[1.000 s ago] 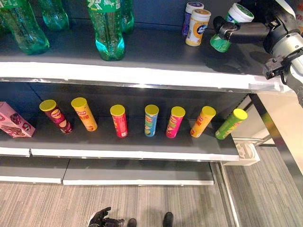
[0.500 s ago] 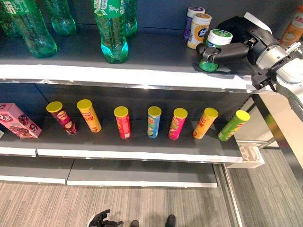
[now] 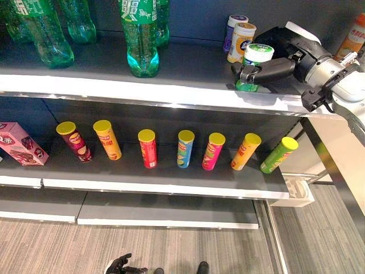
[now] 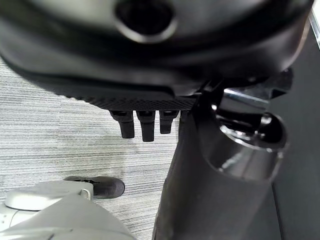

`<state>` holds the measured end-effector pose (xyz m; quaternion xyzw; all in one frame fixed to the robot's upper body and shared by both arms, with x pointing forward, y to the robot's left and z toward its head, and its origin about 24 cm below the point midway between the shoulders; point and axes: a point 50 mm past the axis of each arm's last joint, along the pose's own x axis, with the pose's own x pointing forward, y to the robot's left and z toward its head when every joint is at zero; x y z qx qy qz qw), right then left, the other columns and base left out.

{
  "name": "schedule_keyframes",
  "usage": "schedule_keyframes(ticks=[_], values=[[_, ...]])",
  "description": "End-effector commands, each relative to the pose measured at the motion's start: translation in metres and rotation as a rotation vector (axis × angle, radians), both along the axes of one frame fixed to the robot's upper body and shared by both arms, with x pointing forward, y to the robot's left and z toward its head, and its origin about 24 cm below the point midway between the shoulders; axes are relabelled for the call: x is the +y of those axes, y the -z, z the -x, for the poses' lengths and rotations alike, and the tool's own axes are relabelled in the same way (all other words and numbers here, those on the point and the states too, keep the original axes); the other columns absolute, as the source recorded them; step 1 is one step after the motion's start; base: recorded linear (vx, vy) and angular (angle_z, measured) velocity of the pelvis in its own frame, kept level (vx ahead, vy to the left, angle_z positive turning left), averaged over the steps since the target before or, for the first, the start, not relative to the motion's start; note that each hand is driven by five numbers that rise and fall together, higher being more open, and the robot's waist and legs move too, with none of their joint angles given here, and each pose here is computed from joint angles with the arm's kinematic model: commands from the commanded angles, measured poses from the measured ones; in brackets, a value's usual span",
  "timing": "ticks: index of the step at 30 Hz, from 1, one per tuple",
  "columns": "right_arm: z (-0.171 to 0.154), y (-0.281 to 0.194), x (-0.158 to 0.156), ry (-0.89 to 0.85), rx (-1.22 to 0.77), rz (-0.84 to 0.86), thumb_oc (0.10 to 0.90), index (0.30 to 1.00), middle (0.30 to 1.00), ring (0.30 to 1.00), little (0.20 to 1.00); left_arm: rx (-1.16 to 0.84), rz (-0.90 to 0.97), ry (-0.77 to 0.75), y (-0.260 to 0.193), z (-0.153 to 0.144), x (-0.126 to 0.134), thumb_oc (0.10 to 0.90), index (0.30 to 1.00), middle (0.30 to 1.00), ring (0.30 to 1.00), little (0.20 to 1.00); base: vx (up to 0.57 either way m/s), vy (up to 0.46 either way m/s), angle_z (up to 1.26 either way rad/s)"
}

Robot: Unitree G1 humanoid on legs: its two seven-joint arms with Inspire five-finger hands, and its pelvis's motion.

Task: Put the goods on the table back onto the shelves and tidy them up.

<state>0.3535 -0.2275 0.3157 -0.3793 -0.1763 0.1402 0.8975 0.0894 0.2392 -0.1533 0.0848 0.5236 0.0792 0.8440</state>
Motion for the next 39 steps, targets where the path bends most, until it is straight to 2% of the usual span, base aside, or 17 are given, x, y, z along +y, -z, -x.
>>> schedule_keyframes(ticks=[1,4,5,6,7,30,34,36,39], values=[[0.015,-0.051,-0.007,0.012,-0.176,-0.043,0.400,0.300,0.300,0.300,0.300,-0.014,-0.060,0.050,-0.005,-0.002,0.017,0.800,0.900,0.900,0.900,0.900,0.00,0.000,0.00],[0.014,-0.051,-0.010,0.025,-0.181,-0.055,0.400,0.300,0.300,0.300,0.300,-0.012,-0.062,0.048,-0.006,-0.001,0.018,0.800,0.900,0.900,0.900,0.900,0.00,0.000,0.00],[0.013,-0.051,-0.012,0.038,-0.190,-0.079,0.522,0.484,0.484,0.484,0.484,-0.007,-0.066,0.045,-0.005,0.000,0.019,0.800,0.900,0.900,0.900,0.900,0.00,0.000,0.00],[0.013,-0.051,-0.012,0.039,-0.191,-0.086,0.582,0.573,0.573,0.573,0.573,-0.007,-0.068,0.042,-0.005,0.000,0.020,0.800,0.900,0.900,0.900,0.900,0.00,0.000,0.00],[0.012,-0.051,-0.013,0.041,-0.194,-0.096,0.800,0.900,0.900,0.900,0.900,-0.007,-0.069,0.037,-0.006,0.000,0.020,0.800,0.900,0.900,0.900,0.900,0.00,0.000,0.00],[0.016,-0.056,-0.017,0.032,-0.238,-0.208,0.800,0.900,0.900,0.900,0.900,-0.007,-0.071,0.028,-0.006,0.001,0.021,0.800,0.900,0.900,0.900,0.900,0.00,0.000,0.00],[0.026,-0.075,-0.025,0.013,-0.322,-0.322,0.800,0.900,0.900,0.900,0.900,-0.007,-0.075,0.019,-0.006,0.002,0.024,0.800,0.900,0.900,0.900,0.900,0.00,0.000,0.00],[0.039,-0.094,-0.035,-0.022,-0.419,-0.480,0.800,0.900,0.900,0.900,0.900,0.001,-0.073,0.012,-0.006,0.004,0.024,0.800,0.900,0.900,0.900,0.900,0.04,-0.019,0.00],[0.055,-0.114,-0.048,-0.039,-0.525,-0.603,0.800,0.900,0.900,0.900,0.900,0.011,-0.075,0.002,-0.005,0.007,0.027,0.800,0.900,0.900,0.900,0.900,0.00,0.000,0.00]])
